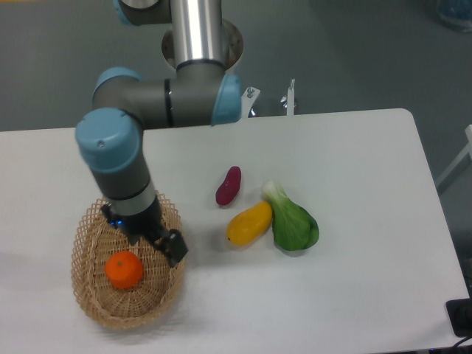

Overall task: Place the orange in the basket
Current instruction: 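Open the gripper to release the orange and raise it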

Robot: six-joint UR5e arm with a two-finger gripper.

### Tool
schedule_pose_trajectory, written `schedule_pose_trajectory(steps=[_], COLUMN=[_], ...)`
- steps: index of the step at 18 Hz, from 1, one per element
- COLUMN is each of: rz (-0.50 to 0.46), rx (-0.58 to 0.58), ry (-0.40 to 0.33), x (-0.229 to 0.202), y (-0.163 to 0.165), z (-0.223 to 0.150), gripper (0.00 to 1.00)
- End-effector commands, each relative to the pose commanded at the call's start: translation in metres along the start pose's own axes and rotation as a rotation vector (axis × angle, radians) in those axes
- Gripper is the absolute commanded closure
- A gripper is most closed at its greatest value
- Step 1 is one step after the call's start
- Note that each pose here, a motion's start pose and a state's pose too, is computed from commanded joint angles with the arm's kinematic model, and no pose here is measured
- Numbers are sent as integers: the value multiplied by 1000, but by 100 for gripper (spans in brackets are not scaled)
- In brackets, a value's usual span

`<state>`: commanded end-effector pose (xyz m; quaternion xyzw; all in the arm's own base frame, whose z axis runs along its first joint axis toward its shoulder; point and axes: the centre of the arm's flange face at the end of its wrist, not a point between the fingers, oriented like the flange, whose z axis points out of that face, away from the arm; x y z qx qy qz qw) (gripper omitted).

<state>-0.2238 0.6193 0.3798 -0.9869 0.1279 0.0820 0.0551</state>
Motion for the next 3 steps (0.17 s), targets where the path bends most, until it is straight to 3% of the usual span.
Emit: schedule_pose_trajectory(steps=[3], rz=[36], rx=[-6], ry=[-39], x=[-18], y=[17], z=[-19], gripper=[0])
